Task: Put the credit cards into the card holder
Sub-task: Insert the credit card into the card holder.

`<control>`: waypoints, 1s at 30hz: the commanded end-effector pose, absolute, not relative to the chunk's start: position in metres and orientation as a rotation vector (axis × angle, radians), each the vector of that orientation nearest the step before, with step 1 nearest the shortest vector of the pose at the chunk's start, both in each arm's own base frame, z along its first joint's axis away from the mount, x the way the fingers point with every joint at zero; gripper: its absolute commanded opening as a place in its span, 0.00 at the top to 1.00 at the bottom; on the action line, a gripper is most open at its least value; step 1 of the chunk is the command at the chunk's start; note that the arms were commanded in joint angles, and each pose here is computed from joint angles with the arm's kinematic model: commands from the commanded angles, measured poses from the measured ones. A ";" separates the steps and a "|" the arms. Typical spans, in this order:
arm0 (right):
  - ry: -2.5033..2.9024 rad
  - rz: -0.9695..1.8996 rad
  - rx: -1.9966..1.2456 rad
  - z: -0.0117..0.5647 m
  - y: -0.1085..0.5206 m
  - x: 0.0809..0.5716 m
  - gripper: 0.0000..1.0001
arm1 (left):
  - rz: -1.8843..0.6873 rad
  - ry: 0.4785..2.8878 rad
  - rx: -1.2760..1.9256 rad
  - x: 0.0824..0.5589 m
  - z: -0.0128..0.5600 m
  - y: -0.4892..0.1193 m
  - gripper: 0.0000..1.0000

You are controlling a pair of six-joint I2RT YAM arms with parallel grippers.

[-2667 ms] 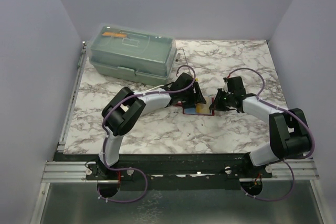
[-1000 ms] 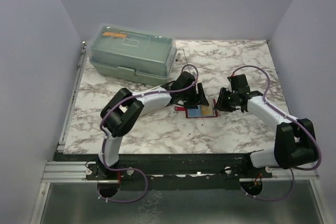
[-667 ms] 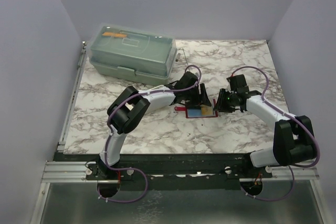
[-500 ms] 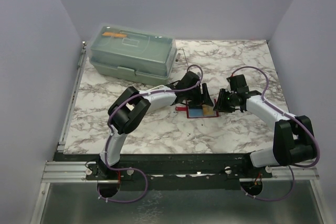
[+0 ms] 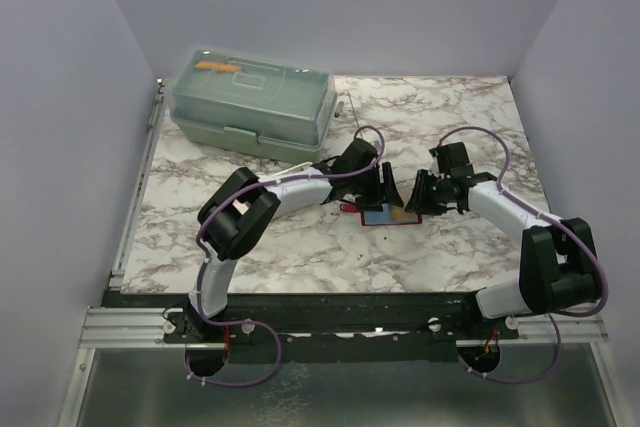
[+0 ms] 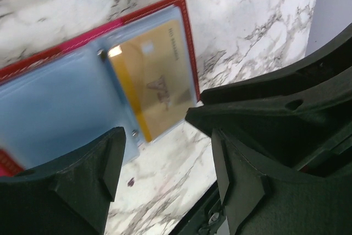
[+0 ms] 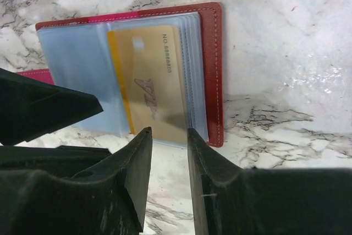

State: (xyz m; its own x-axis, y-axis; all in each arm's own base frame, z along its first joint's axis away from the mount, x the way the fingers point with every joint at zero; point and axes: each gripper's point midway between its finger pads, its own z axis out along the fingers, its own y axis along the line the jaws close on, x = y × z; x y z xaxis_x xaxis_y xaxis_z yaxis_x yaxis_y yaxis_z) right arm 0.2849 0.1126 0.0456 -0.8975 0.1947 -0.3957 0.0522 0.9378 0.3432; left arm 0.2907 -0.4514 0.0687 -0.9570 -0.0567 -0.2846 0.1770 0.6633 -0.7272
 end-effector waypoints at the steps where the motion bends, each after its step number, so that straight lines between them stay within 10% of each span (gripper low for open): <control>1: 2.586 0.580 0.079 0.069 0.130 0.295 0.64 | -1.120 2.600 0.053 0.291 0.075 -0.414 0.35; 10: 2.547 0.862 -0.008 0.068 0.181 0.303 0.99 | -1.011 2.672 -0.015 0.283 0.040 -0.388 0.57; 21: 2.640 0.388 0.105 0.020 0.132 0.312 1.00 | -0.912 2.682 -0.055 0.285 0.041 -0.368 0.67; 30: 2.470 0.807 -0.038 0.098 0.181 0.300 0.84 | -0.991 2.503 -0.066 0.288 0.128 -0.337 0.35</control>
State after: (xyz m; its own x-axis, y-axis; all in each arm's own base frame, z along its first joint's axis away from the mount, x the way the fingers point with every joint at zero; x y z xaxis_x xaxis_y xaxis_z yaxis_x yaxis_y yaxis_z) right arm 0.3027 0.1600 0.0515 -0.8856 0.1346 -0.4446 -0.0840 0.8949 0.4383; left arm 0.2794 -0.3665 0.0779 -0.9466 -0.1314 -0.2943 0.0959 0.7570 -0.6464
